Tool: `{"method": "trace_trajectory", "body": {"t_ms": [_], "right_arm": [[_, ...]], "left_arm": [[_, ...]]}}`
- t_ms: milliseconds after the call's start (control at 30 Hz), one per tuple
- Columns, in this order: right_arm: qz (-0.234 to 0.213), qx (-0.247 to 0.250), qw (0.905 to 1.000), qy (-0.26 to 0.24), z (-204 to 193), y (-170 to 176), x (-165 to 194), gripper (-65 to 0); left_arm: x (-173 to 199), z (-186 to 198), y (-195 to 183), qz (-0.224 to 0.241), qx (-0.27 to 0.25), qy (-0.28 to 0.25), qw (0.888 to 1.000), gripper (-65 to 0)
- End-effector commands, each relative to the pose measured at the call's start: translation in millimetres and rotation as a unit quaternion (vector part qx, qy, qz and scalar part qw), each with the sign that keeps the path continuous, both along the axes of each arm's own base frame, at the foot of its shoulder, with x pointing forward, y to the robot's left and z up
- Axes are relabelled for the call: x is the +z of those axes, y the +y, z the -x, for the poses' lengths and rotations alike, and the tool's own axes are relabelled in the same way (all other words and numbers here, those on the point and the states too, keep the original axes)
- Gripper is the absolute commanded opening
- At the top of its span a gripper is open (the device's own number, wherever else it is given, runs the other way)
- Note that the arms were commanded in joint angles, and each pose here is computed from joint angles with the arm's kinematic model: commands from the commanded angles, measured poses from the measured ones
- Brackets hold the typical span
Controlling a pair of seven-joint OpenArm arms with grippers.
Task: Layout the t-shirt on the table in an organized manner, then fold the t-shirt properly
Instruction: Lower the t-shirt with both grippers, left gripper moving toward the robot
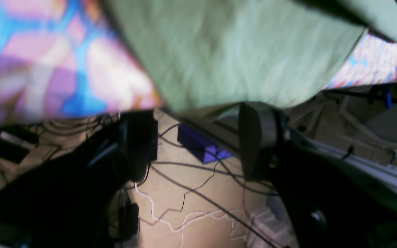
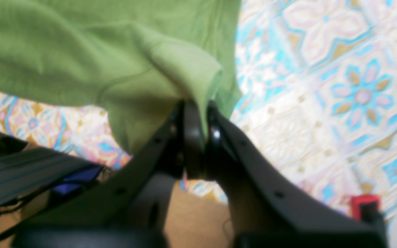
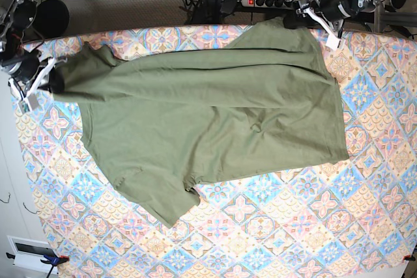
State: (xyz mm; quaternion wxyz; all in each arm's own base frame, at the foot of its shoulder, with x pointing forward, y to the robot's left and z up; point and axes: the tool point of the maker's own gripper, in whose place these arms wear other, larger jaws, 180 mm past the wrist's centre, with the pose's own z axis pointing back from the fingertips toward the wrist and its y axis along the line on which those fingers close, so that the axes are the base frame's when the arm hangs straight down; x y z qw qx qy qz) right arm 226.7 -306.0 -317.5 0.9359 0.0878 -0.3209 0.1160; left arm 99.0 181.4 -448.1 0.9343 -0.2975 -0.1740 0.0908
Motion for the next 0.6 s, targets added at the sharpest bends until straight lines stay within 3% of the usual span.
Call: {"method": "trace_trajectory", "body": {"t_ms": [0, 100, 200, 367, 567], "right_arm": [[0.005, 0.005, 0.9996, -0.029, -10.1, -3.5, 16.2, -64.3], [0.005, 0.005, 0.9996, -0.029, -10.1, -3.5, 16.2, -64.3], [0.005, 0.005, 0.9996, -0.029, -10.1, -3.5, 16.2, -64.3], [0.005, 0.005, 0.9996, -0.028, -9.9, -3.6, 16.0, -64.3], [0.005, 0.005, 0.9996, -0.028, -9.9, -3.6, 16.0, -64.3]], "left_arm": [[4.3, -8.5, -6.9, 0.005, -0.007, -0.018, 1.0, -28.1], [-2.2, -10.9, -21.7, -0.002, -0.037, -0.015, 0.999, -30.5], [-5.4, -6.4, -44.4, 0.014, -0.063, -0.01, 0.998, -44.1], [-4.5, -1.2, -50.5, 0.02, -0.083, -0.015, 0.996, -65.0], [11.6, 8.4, -40.7, 0.013, -0.103, -0.023, 0.994, -65.0]]}}
